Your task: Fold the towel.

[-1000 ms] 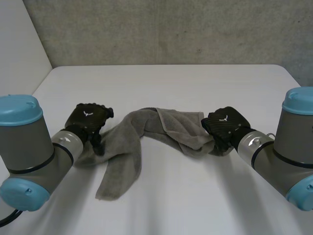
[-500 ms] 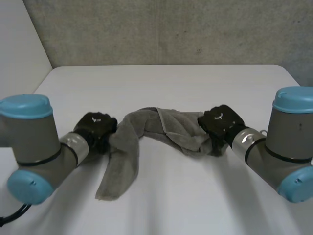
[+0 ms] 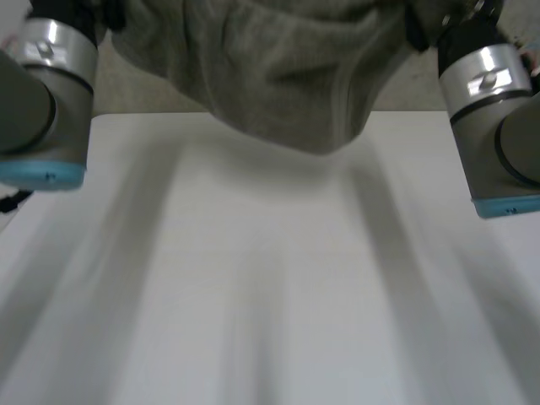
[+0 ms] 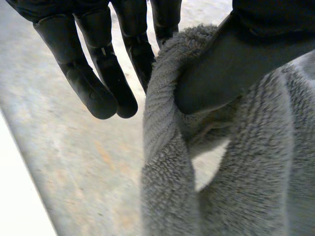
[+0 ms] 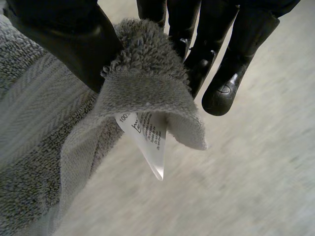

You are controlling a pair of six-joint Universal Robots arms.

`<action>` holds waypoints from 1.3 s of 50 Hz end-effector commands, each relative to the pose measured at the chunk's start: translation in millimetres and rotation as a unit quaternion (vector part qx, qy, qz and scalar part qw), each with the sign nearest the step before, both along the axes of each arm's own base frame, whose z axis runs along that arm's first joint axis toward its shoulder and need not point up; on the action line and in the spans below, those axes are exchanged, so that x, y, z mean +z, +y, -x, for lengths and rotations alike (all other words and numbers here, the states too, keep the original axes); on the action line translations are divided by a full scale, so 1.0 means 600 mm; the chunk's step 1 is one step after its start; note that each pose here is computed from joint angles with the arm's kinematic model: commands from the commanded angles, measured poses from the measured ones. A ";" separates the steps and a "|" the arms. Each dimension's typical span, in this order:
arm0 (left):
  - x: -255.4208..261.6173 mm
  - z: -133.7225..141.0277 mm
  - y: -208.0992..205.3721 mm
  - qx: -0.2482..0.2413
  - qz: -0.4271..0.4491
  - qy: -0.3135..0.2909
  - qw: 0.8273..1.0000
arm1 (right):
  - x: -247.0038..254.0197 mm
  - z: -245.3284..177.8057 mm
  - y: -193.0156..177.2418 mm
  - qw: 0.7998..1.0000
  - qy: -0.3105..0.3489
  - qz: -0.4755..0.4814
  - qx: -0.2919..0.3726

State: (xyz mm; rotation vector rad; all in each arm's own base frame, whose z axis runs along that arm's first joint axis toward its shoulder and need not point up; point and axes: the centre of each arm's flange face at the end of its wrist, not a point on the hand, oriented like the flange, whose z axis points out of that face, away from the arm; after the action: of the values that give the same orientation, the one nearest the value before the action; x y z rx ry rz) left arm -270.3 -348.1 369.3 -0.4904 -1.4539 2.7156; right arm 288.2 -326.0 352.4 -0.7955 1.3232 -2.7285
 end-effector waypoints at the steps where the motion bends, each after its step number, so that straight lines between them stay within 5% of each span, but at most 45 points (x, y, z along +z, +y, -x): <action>1: -0.149 0.004 0.025 -0.054 -0.111 -0.074 0.990 | -0.152 -0.010 0.006 0.968 0.129 -0.213 0.036; 12: -0.331 -0.032 0.104 -0.087 -0.218 -0.185 0.954 | -0.260 0.010 0.073 0.897 0.274 -0.341 0.062; 17: -0.349 -0.053 0.158 -0.098 -0.213 -0.257 0.938 | -0.267 0.018 0.090 0.889 0.281 -0.357 0.061; 26: -0.325 -0.075 0.219 -0.121 -0.194 -0.262 0.938 | -0.258 0.033 0.127 0.882 0.284 -0.371 0.062; 33: -0.313 -0.073 0.290 -0.186 -0.156 -0.271 0.931 | -0.263 0.039 0.138 0.878 0.286 -0.379 0.062; 45: -0.260 -0.100 0.215 -0.136 -0.130 -0.249 0.950 | -0.265 0.039 0.134 0.880 0.282 -0.378 0.055; 54: -0.242 -0.111 0.131 -0.124 -0.204 -0.135 0.962 | -0.264 0.042 0.127 0.885 0.270 -0.377 0.050; 65: -0.299 -0.120 0.090 -0.059 -0.340 -0.099 0.933 | -0.269 0.042 0.127 0.883 0.269 -0.381 0.051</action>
State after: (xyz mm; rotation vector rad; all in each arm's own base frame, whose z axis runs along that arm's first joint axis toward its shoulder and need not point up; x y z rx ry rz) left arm -199.4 -287.9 209.3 -0.8342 -1.9900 2.0445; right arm 262.5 -250.6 192.7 -1.4703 2.1342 -1.6699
